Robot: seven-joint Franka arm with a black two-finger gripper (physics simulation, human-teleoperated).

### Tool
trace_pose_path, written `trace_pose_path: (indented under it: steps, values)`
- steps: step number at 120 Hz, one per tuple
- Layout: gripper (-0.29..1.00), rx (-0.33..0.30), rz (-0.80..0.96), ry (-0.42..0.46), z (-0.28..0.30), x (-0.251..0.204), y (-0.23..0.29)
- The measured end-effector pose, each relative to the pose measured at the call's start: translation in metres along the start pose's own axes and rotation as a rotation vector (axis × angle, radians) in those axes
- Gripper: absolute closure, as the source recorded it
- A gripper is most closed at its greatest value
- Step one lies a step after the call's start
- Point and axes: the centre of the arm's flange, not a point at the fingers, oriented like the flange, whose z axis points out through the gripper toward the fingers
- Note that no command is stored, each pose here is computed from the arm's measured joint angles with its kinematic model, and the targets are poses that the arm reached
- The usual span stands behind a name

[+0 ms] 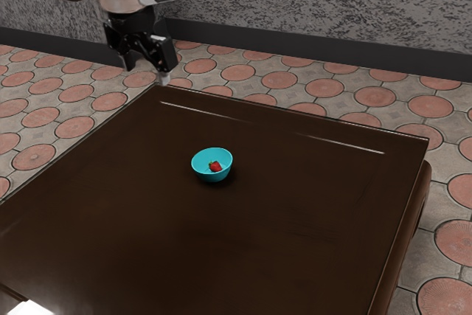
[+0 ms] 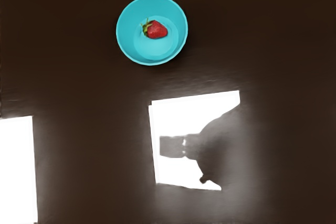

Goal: Take strawberry from the bowl

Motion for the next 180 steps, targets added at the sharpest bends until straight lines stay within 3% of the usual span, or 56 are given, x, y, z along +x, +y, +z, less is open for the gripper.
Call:
trace_pose_path:
  steps: [12,25,41,60,66,86,118,128,143,159,180]
  values:
    - [0.0,0.009,0.011,-0.021,0.02,0.008,0.005]
    - [0.0,0.007,-0.008,-0.155,0.128,0.056,-0.003]
    - [0.01,0.075,-0.103,-0.181,0.189,0.098,-0.072]
    - [0.02,0.097,-0.088,-0.179,0.217,0.109,-0.07]
    - [0.1,0.093,-0.081,-0.18,0.223,0.109,-0.066]
    - [0.28,0.063,-0.055,-0.188,0.254,0.1,-0.043]
    - [0.39,0.005,-0.042,-0.099,0.295,0.132,-0.013]
    - [0.39,-0.071,-0.129,-0.057,0.293,0.141,-0.012]
    - [0.38,-0.137,-0.292,-0.029,0.282,0.137,-0.035]
    - [0.41,-0.156,-0.473,-0.071,0.306,0.123,-0.045]
    - [0.5,-0.167,-0.667,-0.042,0.333,0.127,-0.051]
